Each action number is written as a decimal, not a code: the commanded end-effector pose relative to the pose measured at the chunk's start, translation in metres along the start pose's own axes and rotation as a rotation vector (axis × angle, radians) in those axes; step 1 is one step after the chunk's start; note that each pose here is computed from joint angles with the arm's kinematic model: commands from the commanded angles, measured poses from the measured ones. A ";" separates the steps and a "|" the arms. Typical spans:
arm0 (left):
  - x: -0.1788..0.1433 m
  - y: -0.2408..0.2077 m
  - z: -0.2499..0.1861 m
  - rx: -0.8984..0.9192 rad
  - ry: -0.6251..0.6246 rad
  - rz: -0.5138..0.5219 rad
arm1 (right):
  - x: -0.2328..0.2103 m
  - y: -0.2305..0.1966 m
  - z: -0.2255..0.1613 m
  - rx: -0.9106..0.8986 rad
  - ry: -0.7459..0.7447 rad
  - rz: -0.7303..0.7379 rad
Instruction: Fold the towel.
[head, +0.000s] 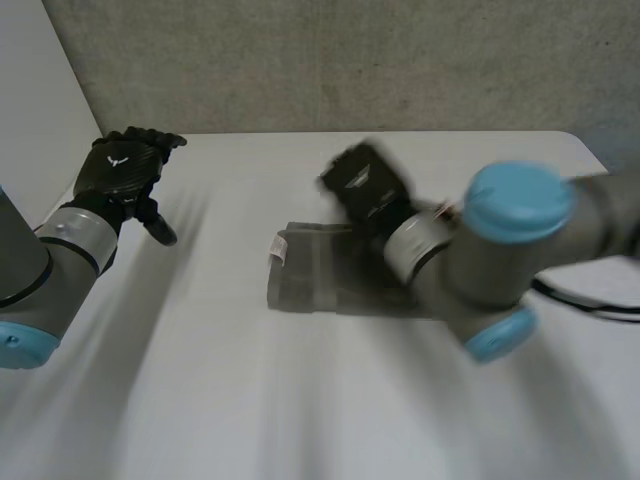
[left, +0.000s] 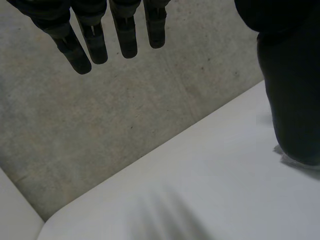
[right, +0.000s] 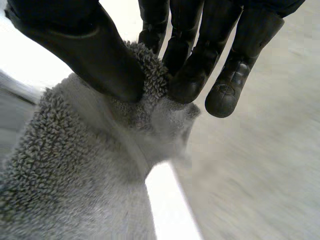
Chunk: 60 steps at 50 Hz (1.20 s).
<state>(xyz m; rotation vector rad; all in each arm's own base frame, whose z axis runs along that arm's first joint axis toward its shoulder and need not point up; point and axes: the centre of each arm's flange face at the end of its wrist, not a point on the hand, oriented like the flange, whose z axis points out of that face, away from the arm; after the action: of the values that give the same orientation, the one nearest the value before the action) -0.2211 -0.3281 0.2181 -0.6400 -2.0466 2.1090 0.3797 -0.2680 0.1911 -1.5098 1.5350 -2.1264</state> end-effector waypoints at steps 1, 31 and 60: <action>0.015 -0.003 -0.001 0.014 0.038 -0.003 | -0.063 0.017 -0.009 -0.039 -0.215 0.016; 0.145 -0.007 -0.013 0.060 0.322 0.005 | 0.061 0.091 -0.091 -0.358 0.131 0.529; 0.152 0.049 -0.005 -0.093 0.232 0.026 | 0.071 0.104 -0.062 -0.411 0.219 0.223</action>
<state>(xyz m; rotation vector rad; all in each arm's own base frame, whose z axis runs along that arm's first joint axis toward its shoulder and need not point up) -0.3468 -0.2666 0.1272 -0.8995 -2.0508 1.8308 0.2370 -0.3168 0.1341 -1.0214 2.2882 -1.8410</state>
